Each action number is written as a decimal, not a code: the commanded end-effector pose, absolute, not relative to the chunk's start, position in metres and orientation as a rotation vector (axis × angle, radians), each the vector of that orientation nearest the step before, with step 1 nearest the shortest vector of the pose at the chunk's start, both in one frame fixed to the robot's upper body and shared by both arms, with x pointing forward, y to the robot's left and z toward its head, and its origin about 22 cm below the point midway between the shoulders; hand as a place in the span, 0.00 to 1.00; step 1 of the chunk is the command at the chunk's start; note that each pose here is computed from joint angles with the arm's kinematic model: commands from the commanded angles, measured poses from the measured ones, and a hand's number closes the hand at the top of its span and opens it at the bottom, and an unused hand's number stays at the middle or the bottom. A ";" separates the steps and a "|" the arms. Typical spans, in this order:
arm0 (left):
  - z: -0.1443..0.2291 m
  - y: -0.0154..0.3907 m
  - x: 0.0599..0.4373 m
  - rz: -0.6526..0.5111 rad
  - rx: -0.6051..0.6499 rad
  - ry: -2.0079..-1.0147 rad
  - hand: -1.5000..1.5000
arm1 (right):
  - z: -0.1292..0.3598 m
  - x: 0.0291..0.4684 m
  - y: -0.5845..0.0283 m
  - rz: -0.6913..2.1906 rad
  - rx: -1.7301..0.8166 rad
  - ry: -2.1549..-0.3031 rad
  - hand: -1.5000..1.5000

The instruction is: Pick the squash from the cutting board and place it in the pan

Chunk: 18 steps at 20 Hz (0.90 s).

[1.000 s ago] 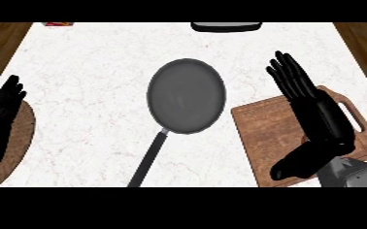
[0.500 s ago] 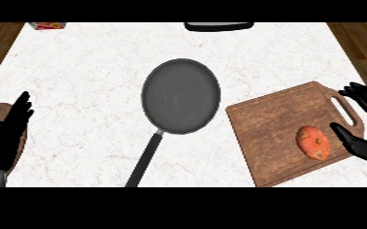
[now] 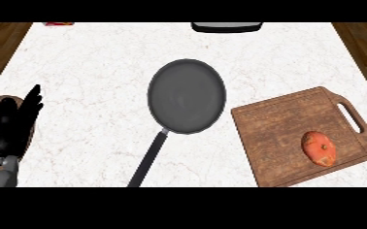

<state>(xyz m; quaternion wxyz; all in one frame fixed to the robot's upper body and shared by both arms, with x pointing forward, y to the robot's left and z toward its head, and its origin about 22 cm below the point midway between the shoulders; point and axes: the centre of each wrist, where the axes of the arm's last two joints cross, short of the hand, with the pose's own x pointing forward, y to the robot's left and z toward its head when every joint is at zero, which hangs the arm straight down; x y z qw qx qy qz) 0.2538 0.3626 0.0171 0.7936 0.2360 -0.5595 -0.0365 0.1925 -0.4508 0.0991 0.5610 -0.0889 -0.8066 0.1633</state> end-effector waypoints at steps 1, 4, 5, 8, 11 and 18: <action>0.014 0.357 0.256 -0.084 0.510 -1.194 0.50 | 0.152 0.191 -0.454 0.682 -0.375 -1.736 0.00; 0.013 0.358 0.259 -0.089 0.496 -1.192 0.50 | 0.177 0.202 -0.437 0.890 -0.472 -1.606 0.00; 0.007 0.350 0.260 -0.090 0.496 -1.202 0.50 | 0.173 0.208 -0.432 0.923 -0.498 -1.554 0.00; 0.014 0.355 0.263 -0.093 0.491 -1.195 0.50 | 0.191 0.210 -0.418 1.028 -0.556 -1.432 0.00; 0.018 0.346 0.272 -0.094 0.495 -1.212 0.50 | 0.185 0.216 -0.390 1.157 -0.604 -1.330 0.00; 0.034 0.360 0.276 -0.106 0.502 -1.203 0.50 | 0.161 0.219 -0.358 1.282 -0.610 -1.128 0.00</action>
